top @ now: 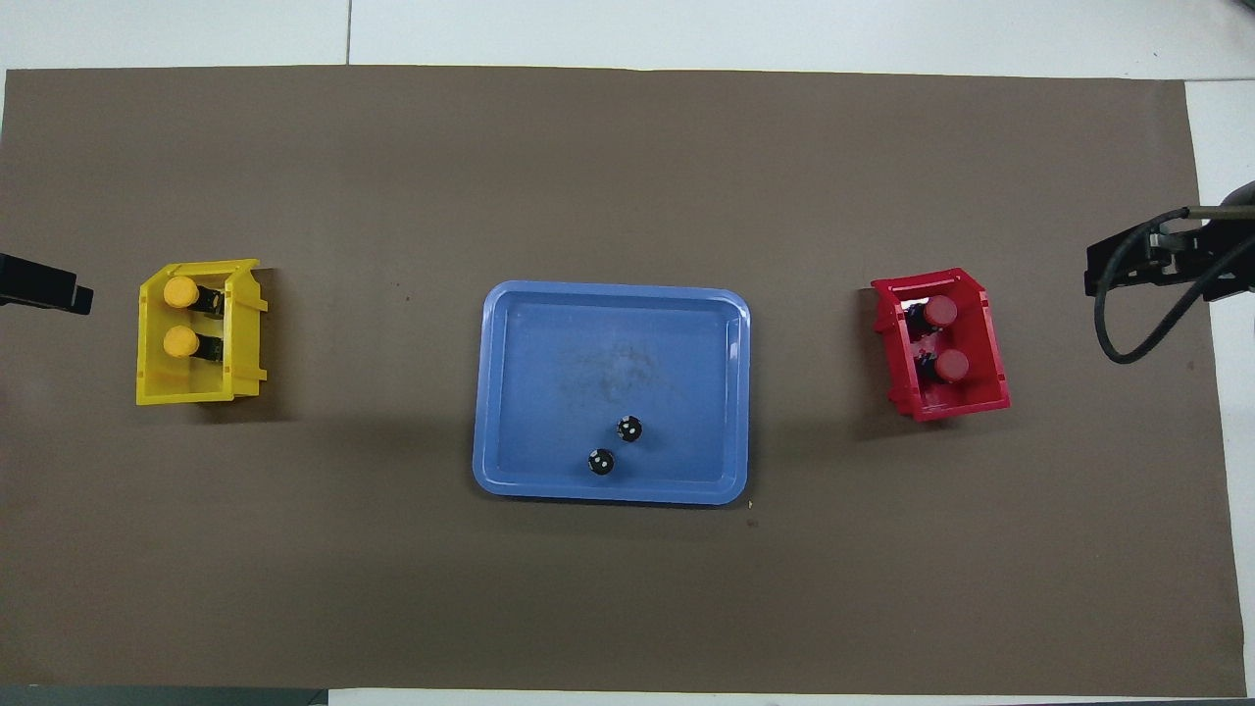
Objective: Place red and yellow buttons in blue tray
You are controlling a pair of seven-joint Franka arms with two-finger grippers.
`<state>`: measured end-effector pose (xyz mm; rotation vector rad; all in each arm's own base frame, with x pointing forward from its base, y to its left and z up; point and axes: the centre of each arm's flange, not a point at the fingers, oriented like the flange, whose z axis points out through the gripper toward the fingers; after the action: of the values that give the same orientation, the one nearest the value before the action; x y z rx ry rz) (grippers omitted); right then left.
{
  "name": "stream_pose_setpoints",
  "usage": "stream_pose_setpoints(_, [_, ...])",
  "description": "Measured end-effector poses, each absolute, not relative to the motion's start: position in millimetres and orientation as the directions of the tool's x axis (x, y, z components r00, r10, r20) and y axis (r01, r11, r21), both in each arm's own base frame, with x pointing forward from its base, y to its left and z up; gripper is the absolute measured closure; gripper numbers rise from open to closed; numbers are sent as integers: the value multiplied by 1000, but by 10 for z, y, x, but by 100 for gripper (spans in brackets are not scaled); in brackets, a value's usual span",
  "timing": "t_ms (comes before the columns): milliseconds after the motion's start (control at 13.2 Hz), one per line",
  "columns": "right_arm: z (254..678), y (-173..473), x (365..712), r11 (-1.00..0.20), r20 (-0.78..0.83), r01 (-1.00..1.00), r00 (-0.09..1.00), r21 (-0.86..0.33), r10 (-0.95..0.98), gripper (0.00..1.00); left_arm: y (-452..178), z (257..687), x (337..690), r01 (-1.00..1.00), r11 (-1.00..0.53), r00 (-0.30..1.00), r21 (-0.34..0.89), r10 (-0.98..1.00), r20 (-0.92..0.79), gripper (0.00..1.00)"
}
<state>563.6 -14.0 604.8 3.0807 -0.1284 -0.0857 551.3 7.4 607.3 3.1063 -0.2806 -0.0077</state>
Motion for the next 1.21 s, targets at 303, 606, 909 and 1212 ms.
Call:
stream_pose_setpoints(303, [6048,-125,5637,-995,-53,-79,995,59,-82,0,1,6080,5523,-144,-989,990,21,-144,5,0])
stream_pose_setpoints(606, [6048,-97,5637,-996,-53,-74,996,58,-77,0,-176,6075,5529,-164,-986,986,20,-164,11,0])
stream_pose_setpoints(909, [6045,-167,5636,-995,-53,-86,995,59,-89,0,-184,6025,5523,-162,-987,987,22,-162,0,0])
stream_pose_setpoints(1212, [6025,-239,5632,-996,-59,-68,996,56,-71,0,-184,6034,5509,-160,-987,987,21,-160,2,0])
